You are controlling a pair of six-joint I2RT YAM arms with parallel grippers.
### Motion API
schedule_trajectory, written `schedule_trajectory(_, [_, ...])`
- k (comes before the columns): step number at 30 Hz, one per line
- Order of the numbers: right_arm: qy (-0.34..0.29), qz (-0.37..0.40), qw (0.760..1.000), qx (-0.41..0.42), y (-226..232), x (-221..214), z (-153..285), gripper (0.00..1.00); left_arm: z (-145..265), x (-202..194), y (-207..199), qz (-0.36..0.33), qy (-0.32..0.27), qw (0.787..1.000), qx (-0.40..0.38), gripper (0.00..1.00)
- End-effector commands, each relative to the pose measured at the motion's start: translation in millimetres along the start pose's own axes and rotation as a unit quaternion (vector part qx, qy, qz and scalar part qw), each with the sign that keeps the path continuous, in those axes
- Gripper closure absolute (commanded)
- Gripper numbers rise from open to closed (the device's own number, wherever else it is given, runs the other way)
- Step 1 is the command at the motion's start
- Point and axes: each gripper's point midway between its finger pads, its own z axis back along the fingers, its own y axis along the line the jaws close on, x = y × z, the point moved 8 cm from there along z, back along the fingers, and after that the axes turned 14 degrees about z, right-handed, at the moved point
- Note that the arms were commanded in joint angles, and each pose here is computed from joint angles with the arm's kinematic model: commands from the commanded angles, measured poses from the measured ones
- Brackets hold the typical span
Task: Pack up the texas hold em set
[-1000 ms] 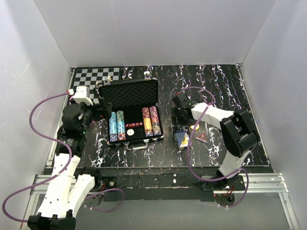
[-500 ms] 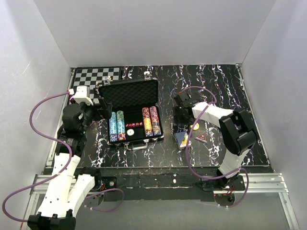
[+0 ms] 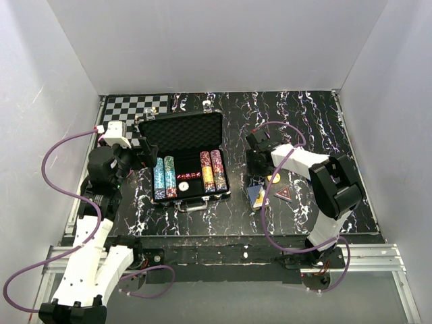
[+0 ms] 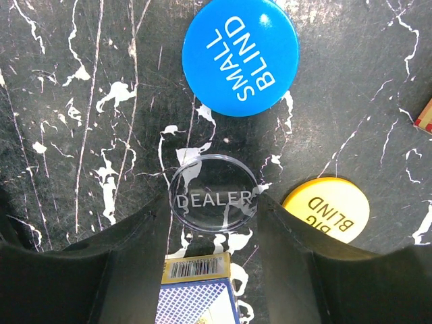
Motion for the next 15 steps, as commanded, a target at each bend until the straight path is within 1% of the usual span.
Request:
schedule_trajectory(1, [-0.002, -0.011, 1.0, 0.02, 4.8, -0.7, 0.5, 0.52, 2.0, -1.0, -0.8, -0.001, 0.002, 1.0, -0.002, 0.02])
schedule_trajectory(15, [-0.045, 0.002, 0.999, 0.016, 8.2, 21.8, 41.8, 0.53, 1.6, -2.0, -1.3, 0.001, 0.005, 1.0, -0.005, 0.02])
